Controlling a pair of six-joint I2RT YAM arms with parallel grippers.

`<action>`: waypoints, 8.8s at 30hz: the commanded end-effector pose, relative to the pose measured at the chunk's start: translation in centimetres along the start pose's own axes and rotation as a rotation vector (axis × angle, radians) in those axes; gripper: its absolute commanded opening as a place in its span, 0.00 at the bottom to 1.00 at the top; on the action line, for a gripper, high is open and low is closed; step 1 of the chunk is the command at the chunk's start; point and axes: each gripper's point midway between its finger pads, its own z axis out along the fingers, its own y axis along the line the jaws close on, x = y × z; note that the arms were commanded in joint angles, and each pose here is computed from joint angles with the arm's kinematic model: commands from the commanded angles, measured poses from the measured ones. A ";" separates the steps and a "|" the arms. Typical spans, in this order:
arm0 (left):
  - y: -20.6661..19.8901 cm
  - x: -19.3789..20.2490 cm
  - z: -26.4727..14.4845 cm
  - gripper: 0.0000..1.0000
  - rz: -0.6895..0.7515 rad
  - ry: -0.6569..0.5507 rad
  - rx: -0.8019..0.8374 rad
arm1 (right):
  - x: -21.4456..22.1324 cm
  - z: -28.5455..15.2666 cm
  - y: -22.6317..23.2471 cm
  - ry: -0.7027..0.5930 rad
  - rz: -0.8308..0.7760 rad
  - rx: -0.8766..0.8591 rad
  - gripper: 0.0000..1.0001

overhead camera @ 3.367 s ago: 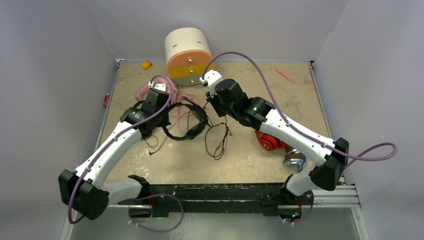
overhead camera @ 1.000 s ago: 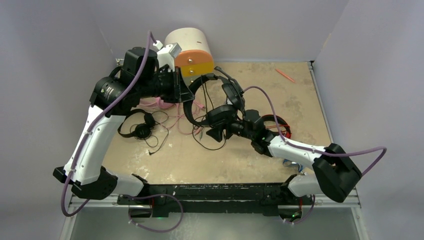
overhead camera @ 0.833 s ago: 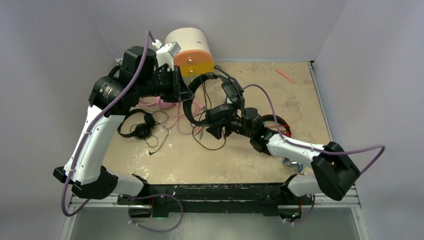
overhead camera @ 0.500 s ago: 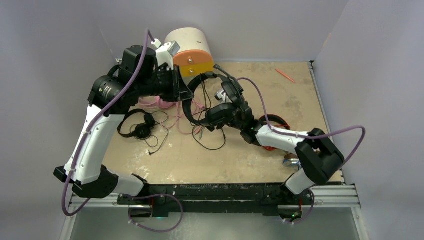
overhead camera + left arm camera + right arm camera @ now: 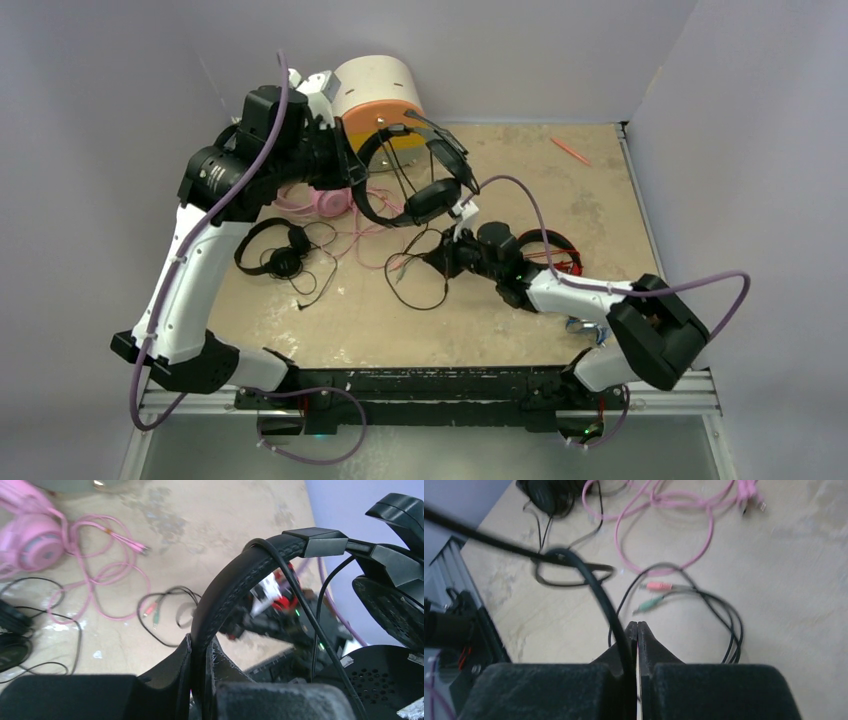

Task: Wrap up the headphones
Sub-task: Wrap the headphones cable around the headphones.

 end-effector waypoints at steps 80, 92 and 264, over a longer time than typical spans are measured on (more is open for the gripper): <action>11.7 16.7 8.8 0.00 0.631 0.122 -0.234 | -20.7 -8.7 7.6 0.074 -0.379 0.198 0.00; 6.9 16.7 4.9 0.00 0.583 0.093 -0.034 | -17.2 -5.2 1.5 0.163 -0.231 0.171 0.00; 5.3 13.0 6.1 0.00 0.770 -0.060 -0.003 | -7.7 -6.2 10.0 0.439 0.014 -0.329 0.26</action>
